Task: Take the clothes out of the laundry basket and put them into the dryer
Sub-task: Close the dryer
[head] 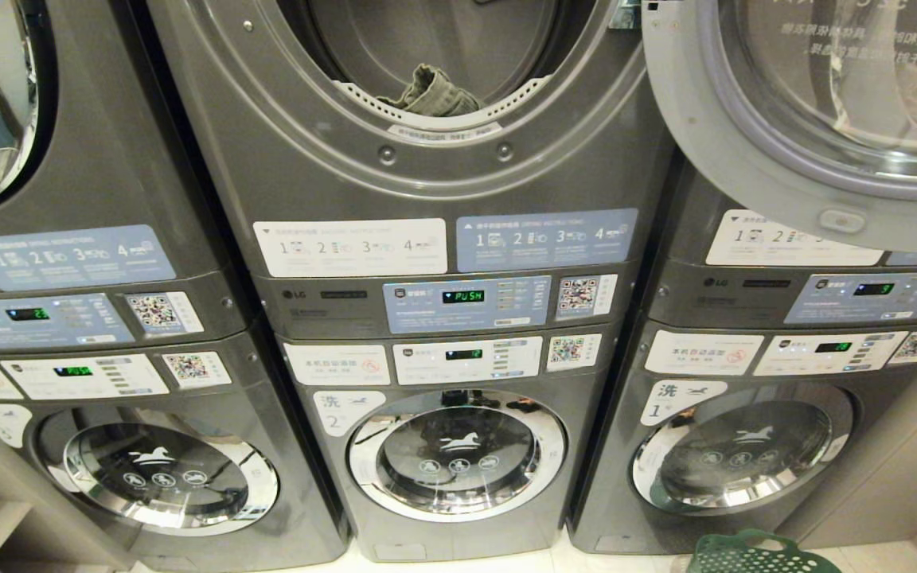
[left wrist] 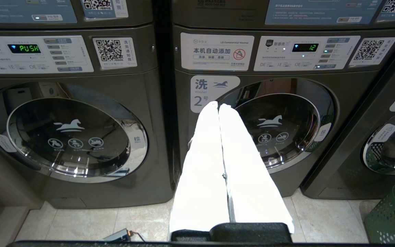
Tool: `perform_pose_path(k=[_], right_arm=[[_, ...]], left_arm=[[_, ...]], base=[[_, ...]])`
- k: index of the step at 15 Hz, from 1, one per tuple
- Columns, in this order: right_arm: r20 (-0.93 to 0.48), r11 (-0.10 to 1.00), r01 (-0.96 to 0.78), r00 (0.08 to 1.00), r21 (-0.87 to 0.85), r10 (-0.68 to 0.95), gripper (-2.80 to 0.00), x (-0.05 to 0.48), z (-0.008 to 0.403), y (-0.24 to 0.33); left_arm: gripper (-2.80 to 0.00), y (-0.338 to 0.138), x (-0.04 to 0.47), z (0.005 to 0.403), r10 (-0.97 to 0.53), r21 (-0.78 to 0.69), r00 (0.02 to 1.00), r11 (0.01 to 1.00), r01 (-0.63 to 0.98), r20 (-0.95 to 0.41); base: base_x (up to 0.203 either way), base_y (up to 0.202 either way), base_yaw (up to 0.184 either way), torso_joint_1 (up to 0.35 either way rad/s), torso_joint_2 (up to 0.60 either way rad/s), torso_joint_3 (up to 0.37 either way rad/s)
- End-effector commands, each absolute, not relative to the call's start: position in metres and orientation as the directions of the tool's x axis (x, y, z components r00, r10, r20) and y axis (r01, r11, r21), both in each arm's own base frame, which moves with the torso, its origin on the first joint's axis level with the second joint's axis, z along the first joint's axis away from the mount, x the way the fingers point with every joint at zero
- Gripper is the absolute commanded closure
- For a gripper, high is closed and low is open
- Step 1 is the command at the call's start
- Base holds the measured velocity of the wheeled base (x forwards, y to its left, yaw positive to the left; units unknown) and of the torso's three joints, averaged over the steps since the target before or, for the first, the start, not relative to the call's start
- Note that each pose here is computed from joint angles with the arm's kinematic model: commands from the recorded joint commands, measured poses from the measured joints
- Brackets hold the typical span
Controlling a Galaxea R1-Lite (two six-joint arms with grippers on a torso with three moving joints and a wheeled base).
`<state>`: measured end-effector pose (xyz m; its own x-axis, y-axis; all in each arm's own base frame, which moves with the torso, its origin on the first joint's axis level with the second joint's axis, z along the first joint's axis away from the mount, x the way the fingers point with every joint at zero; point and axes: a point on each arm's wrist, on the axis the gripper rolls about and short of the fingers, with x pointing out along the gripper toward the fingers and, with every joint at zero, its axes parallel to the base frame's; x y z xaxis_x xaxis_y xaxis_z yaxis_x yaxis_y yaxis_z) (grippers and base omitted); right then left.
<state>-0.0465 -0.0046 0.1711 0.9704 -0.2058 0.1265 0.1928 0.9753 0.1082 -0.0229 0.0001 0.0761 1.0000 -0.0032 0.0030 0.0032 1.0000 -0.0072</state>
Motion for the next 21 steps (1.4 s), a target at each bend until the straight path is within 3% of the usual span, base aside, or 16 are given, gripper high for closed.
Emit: perform_pose_path(k=[1,4,6,8,14,17,21], right_arm=[[0.109,0.959,0.246,0.959,0.141,-0.262,0.00,-0.024,0.239,-0.006],[0.192,0.888,0.360,0.887,0.285,-0.421,0.00,0.033,0.348,-0.010],[0.257,0.812,0.442,0.793,0.381,-0.552,0.00,0.073,0.384,-0.015],[0.306,0.771,0.471,0.727,0.429,-0.614,0.00,0.078,0.400,-0.019],[0.306,0.665,0.604,0.595,0.439,-0.743,0.00,0.047,0.369,-0.040],[0.156,0.598,0.627,0.613,0.499,-0.774,0.00,0.049,0.324,-0.060],[-0.076,0.424,0.705,0.558,0.568,-0.826,0.00,0.086,0.275,-0.137]], left_arm=[[0.00,0.000,-0.023,0.076,-0.003,-0.008,1.000,1.000,0.003,0.003],[0.00,0.000,-0.023,0.076,-0.003,-0.008,1.000,1.000,0.003,0.004],[0.00,0.000,-0.023,0.076,-0.003,-0.008,1.000,1.000,0.003,0.003],[0.00,0.000,-0.023,0.076,-0.003,-0.008,1.000,1.000,0.003,0.003],[0.00,0.000,-0.023,0.076,-0.003,-0.008,1.000,1.000,0.003,0.004],[0.00,0.000,-0.023,0.076,-0.003,-0.008,1.000,1.000,0.003,0.004],[0.00,0.000,-0.023,0.076,-0.003,-0.008,1.000,1.000,0.003,0.003]], base=[[0.000,0.000,0.000,0.000,0.00,0.000],[0.000,0.000,0.000,0.000,0.00,0.000],[0.000,0.000,0.000,0.000,0.00,0.000],[0.000,0.000,0.000,0.000,0.00,0.000],[0.000,0.000,0.000,0.000,0.00,0.000],[0.000,0.000,0.000,0.000,0.00,0.000],[0.000,0.000,0.000,0.000,0.00,0.000]])
